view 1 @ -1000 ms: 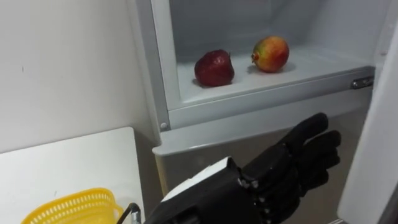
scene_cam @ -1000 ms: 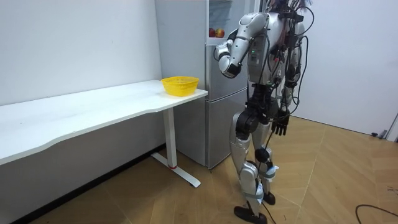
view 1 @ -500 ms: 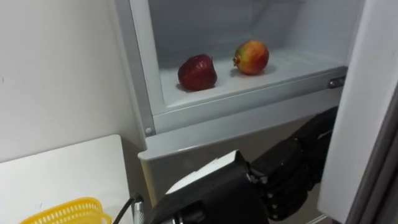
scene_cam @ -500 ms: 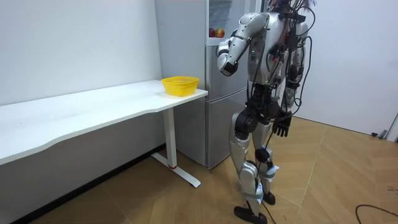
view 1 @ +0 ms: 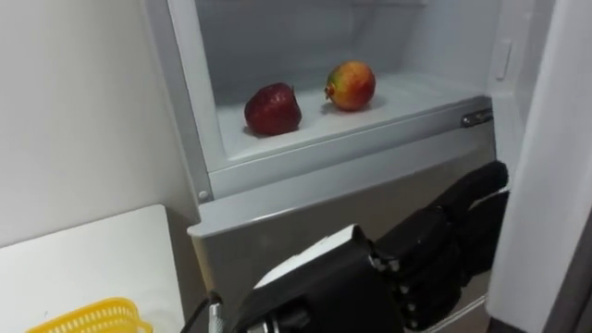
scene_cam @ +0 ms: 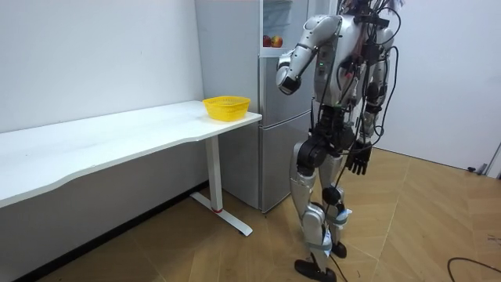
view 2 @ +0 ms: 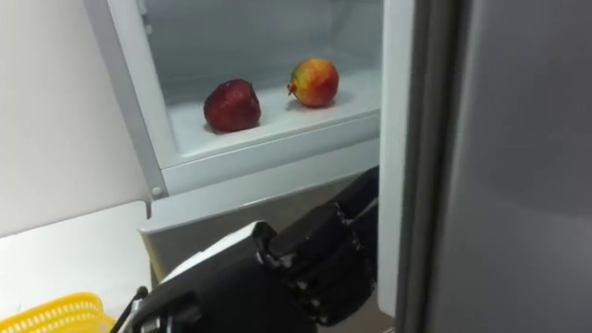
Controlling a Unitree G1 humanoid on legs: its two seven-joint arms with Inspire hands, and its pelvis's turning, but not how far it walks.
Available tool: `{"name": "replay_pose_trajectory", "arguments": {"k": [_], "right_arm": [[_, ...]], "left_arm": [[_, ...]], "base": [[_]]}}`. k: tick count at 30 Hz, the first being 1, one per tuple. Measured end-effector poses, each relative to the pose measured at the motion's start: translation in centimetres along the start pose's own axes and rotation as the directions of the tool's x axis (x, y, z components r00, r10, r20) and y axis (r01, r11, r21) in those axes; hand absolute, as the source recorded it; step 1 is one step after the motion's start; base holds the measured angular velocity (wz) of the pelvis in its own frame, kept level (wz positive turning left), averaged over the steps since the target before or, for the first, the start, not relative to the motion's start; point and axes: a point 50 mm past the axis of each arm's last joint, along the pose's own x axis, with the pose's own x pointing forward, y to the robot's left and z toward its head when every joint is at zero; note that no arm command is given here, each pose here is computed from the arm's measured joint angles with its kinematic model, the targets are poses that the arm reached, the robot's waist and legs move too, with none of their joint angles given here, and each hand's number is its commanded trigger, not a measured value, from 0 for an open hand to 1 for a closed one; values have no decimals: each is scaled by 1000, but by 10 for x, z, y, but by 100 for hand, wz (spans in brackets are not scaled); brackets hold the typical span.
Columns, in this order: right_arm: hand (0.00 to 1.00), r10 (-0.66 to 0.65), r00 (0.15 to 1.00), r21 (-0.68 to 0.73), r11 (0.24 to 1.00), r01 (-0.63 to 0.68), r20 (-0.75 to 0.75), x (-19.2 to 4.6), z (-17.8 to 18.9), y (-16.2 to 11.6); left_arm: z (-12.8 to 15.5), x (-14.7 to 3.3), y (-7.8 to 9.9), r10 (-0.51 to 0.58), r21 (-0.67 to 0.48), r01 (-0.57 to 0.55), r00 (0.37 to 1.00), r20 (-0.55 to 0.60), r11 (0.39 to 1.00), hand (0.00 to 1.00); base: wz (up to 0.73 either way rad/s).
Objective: Retrieve from the upper fridge
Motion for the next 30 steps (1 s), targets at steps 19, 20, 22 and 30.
{"name": "replay_pose_trajectory", "arguments": {"k": [19, 20, 22, 30], "right_arm": [[0, 20, 1000, 6, 1000, -20, -1, -1, 4, -7], [0, 22, 1000, 4, 1000, -22, 1, -1, 5, -7], [0, 21, 1000, 3, 1000, -21, 7, -1, 9, -8], [0, 32, 999, 6, 999, -32, 11, -1, 10, -8]], "left_arm": [[-3, 34, 8, -96, -15, 96, 995, -4, 995, 0], [-2, 36, 9, -98, -13, 98, 995, -9, 995, 0], [1, 39, 10, -104, -15, 104, 995, -9, 994, 0], [6, 43, 11, -97, -64, 99, 995, 34, 993, 0]], "base": [[-14], [0], [0], [0]]}}
